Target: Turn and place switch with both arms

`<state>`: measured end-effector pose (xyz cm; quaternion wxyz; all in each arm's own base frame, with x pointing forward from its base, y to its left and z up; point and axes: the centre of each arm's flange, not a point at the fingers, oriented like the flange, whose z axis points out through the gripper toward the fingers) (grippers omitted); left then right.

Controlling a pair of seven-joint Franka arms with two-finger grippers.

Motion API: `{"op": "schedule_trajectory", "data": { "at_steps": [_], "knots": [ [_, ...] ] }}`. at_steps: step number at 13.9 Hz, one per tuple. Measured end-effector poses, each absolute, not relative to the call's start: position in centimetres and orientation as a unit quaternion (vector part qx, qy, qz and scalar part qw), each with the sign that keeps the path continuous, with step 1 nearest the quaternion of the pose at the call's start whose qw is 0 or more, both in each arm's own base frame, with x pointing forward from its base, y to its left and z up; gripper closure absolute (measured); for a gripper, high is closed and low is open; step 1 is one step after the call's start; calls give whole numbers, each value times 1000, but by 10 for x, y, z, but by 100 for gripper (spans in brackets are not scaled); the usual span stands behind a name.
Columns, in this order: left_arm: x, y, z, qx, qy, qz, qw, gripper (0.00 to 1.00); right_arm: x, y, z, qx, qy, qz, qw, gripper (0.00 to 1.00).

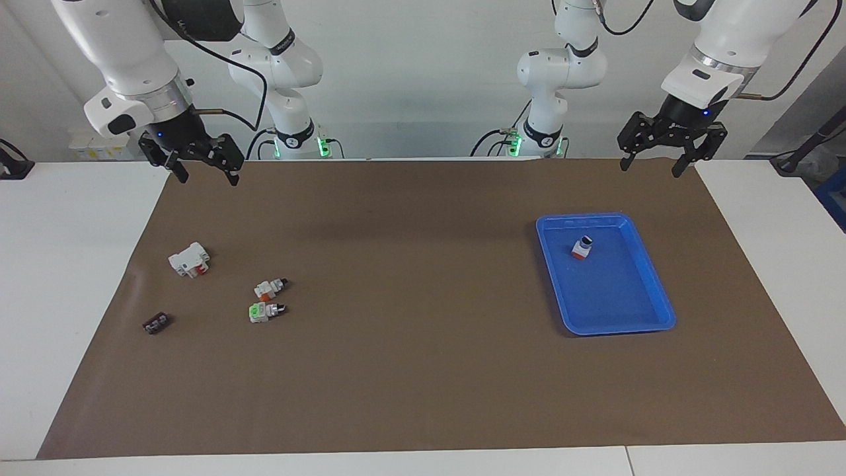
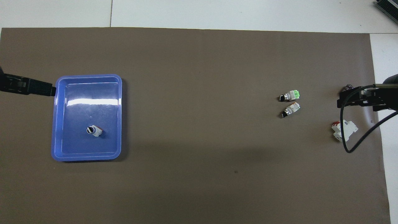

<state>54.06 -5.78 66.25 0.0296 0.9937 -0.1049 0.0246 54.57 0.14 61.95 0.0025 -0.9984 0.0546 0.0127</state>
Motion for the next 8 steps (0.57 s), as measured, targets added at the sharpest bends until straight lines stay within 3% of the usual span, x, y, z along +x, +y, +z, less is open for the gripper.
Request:
{"op": "schedule_trajectory", "data": {
  "at_steps": [8],
  "knots": [
    [528,-51,653,994,-101,-35,30,0,546,1,620,-998,55,13,2,0]
  ]
}}
